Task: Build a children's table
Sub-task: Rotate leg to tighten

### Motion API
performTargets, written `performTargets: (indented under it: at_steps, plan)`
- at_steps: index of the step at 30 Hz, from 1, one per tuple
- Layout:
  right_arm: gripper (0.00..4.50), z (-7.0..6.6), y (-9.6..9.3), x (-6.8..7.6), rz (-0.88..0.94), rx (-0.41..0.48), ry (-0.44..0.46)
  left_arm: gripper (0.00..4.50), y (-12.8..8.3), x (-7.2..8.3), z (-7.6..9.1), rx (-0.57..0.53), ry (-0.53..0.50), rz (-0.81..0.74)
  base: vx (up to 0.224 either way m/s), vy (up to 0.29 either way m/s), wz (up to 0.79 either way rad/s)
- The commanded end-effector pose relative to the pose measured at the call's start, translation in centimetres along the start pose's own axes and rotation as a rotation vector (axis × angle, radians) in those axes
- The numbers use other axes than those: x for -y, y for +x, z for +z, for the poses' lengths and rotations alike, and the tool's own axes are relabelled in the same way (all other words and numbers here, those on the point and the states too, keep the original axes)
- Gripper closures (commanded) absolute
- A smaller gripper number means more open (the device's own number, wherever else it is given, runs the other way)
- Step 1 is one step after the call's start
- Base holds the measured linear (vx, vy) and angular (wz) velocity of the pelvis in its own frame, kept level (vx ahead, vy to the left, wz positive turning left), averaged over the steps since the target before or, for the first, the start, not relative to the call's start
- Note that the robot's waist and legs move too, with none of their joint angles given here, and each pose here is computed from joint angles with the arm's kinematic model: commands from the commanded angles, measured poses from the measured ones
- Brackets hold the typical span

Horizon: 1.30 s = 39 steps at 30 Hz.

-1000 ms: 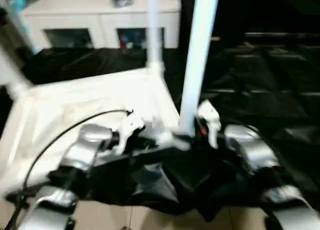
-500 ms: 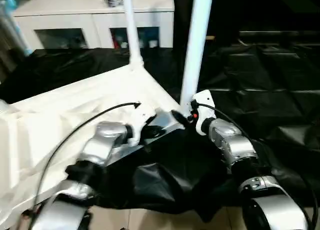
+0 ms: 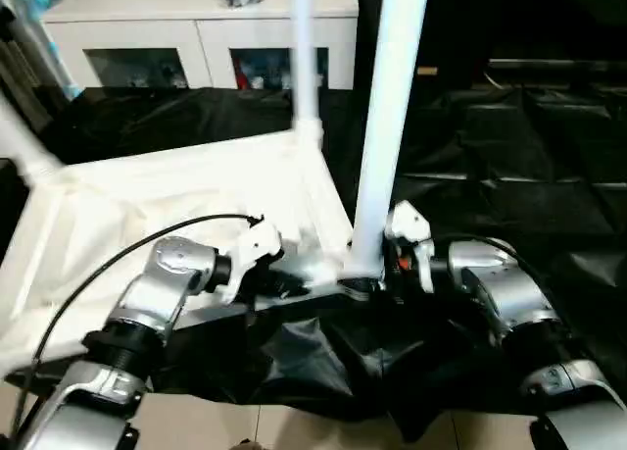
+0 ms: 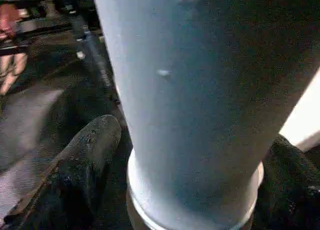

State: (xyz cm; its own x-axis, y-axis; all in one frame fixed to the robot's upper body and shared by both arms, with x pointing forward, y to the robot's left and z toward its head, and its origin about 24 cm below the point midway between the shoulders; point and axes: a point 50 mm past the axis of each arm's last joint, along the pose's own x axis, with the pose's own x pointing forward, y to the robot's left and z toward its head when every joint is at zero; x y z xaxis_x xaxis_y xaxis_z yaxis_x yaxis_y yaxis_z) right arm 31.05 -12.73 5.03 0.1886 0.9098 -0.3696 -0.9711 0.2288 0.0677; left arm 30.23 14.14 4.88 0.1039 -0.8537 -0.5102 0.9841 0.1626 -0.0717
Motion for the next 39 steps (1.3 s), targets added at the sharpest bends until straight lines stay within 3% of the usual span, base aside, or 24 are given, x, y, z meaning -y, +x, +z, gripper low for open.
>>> performTargets:
  at_steps: [1,9,14,15,16,18,24,26,27,30,31,35,36,39]
  plan:
    - [0.90,0.5,2.4,-2.0,0.185,-0.011,-0.035,4.50,1.6,0.6,1.5,0.040,0.060,-0.081,0.000,0.000,0.00]
    - [1.55,0.4,3.0,-2.5,0.187,0.001,-0.021,4.50,1.8,0.8,1.1,0.048,0.045,-0.080,0.000,0.000,0.00]
    - [1.69,0.0,4.3,-1.5,-0.014,0.026,0.034,4.50,2.8,0.0,1.8,0.088,0.003,0.042,0.000,0.000,0.00]
    - [1.75,-0.3,4.9,-0.8,-0.140,0.029,0.071,4.50,3.3,-0.5,2.4,0.113,-0.014,0.098,0.000,0.000,0.00]
    - [1.76,-0.3,4.9,-0.8,-0.140,0.029,0.071,4.50,3.3,-0.5,2.4,0.113,-0.014,0.098,0.000,0.000,0.00]
    - [1.76,-0.7,5.9,0.2,-0.336,0.045,0.175,4.50,4.4,-1.0,3.3,0.136,-0.050,0.186,0.000,0.000,0.00]
    - [1.76,-0.7,7.5,0.5,-0.509,0.059,0.302,4.50,6.2,-0.9,4.0,0.152,-0.079,0.251,0.000,0.000,0.00]
    - [1.76,-0.2,8.0,0.5,-0.518,0.080,0.279,4.50,6.5,-0.6,4.2,0.161,-0.074,0.234,0.000,0.000,0.00]
    - [1.20,0.1,8.3,0.4,-0.486,0.100,0.281,4.50,6.6,-0.4,4.3,0.167,-0.058,0.206,0.000,0.000,0.00]
    - [1.00,0.2,8.2,0.4,-0.465,0.109,0.292,4.50,6.5,-0.2,4.2,0.169,-0.045,0.185,0.000,0.000,0.00]
    - [0.70,0.6,7.8,0.5,-0.427,0.119,0.270,4.50,6.2,0.3,4.0,0.174,-0.015,0.125,0.000,0.000,0.00]
    - [0.57,1.2,6.8,0.8,-0.356,0.112,0.185,4.50,5.5,0.8,3.5,0.165,0.006,0.052,0.000,0.000,0.00]
    - [0.57,1.4,6.1,0.7,-0.275,0.105,0.135,4.50,4.9,0.8,3.1,0.149,0.011,0.035,0.000,0.000,0.00]
    - [0.57,1.6,5.2,0.4,-0.166,0.096,0.100,4.50,4.2,0.7,2.7,0.133,0.011,0.021,0.000,0.000,0.00]
